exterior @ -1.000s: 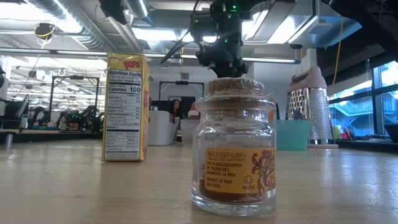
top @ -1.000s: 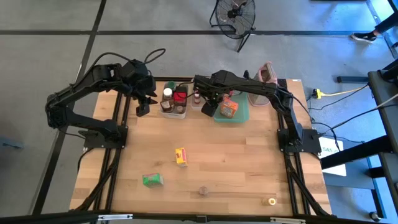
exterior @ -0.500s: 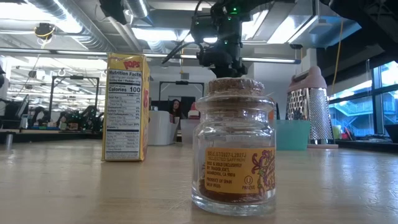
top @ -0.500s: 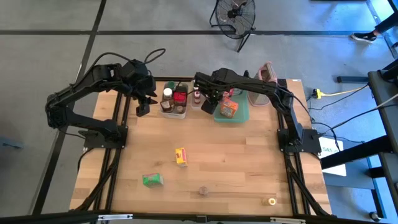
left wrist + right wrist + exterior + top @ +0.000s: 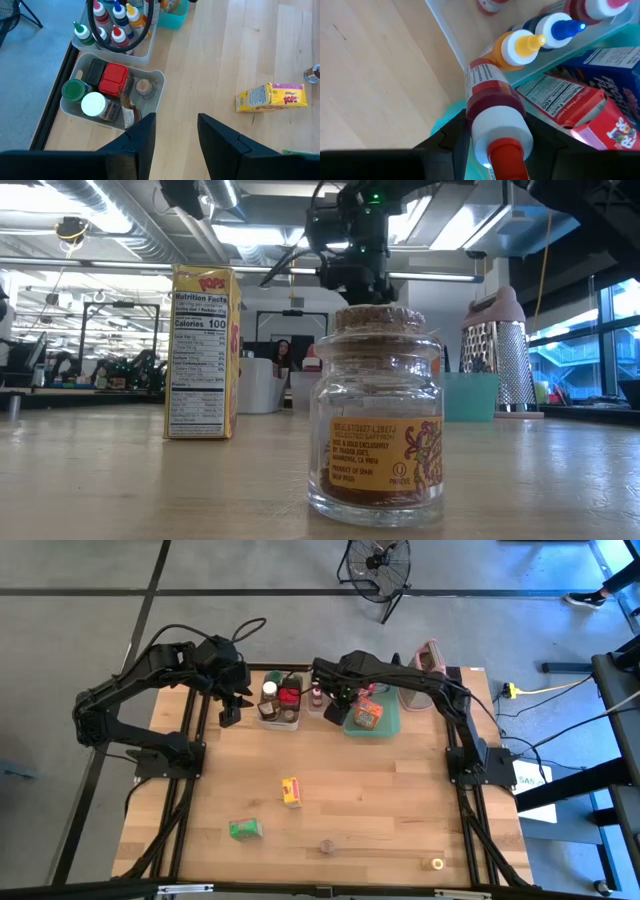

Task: Pick & Place Kitchen Items
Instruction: Put the red food coloring bottle into the transparent bin

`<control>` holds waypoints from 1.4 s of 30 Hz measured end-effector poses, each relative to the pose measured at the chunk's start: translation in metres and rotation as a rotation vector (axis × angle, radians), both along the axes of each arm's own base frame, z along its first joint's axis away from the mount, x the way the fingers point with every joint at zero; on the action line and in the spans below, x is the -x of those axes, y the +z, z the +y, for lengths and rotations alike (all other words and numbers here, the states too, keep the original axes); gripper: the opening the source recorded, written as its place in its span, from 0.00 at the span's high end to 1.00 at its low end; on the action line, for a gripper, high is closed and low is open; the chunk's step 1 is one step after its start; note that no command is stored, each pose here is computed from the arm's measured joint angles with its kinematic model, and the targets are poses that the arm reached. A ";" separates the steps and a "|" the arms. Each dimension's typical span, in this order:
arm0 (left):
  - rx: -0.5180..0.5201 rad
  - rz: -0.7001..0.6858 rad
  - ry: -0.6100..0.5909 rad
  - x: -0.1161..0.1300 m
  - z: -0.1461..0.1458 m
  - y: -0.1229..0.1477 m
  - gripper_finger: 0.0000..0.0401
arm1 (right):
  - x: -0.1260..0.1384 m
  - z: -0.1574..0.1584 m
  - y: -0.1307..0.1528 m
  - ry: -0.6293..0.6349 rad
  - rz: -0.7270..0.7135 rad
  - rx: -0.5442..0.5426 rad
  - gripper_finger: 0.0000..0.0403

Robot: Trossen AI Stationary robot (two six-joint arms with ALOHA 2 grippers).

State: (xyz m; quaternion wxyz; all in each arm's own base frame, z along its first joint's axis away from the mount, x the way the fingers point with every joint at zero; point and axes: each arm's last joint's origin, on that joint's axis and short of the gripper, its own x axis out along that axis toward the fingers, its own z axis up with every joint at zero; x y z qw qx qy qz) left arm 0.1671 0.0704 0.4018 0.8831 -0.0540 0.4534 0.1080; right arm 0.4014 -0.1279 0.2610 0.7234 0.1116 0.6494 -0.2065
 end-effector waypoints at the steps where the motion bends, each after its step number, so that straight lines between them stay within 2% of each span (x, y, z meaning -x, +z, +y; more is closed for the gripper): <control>1: 0.000 0.000 0.000 0.000 0.000 0.000 0.65 | -0.001 0.000 -0.002 0.001 0.004 0.000 0.65; 6: 0.000 0.001 0.000 0.000 0.000 0.000 0.65 | -0.007 0.002 -0.015 0.011 0.036 -0.002 0.65; 31: -0.001 0.001 -0.002 0.000 0.000 0.000 0.65 | -0.005 0.003 -0.013 0.008 0.037 -0.010 0.65; 42: 0.003 0.000 0.004 0.000 0.000 0.000 0.65 | -0.010 0.000 -0.031 -0.003 0.090 -0.018 0.65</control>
